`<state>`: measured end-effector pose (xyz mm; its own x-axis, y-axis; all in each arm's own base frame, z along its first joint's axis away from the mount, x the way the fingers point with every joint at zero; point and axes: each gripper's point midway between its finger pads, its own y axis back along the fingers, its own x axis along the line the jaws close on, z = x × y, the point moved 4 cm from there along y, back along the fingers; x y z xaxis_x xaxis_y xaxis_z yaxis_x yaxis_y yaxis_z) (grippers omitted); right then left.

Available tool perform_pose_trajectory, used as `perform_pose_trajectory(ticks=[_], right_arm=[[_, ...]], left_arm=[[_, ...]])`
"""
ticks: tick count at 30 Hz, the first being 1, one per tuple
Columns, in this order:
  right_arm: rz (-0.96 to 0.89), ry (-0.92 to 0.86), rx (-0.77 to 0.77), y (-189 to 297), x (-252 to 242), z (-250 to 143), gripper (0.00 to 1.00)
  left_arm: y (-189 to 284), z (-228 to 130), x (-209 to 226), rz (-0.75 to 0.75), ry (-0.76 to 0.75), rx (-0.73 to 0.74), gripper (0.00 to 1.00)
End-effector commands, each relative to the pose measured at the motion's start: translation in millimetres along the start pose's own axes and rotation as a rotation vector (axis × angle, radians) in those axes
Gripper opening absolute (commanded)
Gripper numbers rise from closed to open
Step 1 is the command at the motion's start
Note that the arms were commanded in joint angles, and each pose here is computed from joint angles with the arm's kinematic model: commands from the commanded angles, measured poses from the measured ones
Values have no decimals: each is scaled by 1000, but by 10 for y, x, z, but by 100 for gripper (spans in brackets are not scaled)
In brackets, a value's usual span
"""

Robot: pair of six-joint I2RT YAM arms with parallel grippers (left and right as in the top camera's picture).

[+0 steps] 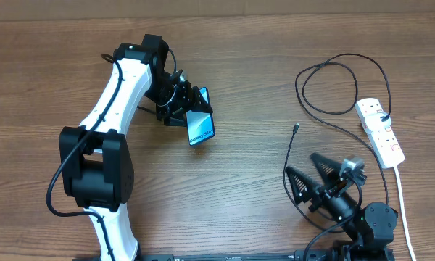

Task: Plug charger to phone and switch on socket
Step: 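Move the right gripper toward the black cable's USB-C tip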

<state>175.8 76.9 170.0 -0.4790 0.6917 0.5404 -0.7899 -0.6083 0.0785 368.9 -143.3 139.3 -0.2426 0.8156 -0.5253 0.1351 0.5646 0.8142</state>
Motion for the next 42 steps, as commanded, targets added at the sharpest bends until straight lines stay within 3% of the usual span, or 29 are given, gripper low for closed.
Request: perform_pose_trajectory(ticks=[1, 16, 26, 33, 42], right_arm=[[172, -112, 103, 40, 255, -103, 100], [274, -95, 191, 60, 390, -234, 100], [-9, -140, 293, -190, 10, -455, 100], [-179, -118, 366, -391, -28, -247, 100], [-28, -24, 471, -859, 412, -270, 100]], left_arm=[[60, 5, -134, -85, -1, 13, 43], [27, -73, -281, -152, -17, 53, 42], [-7, -101, -319, -148, -29, 60, 43], [-6, -61, -337, -156, -21, 44, 43], [-6, -44, -348, -160, -20, 37, 43]])
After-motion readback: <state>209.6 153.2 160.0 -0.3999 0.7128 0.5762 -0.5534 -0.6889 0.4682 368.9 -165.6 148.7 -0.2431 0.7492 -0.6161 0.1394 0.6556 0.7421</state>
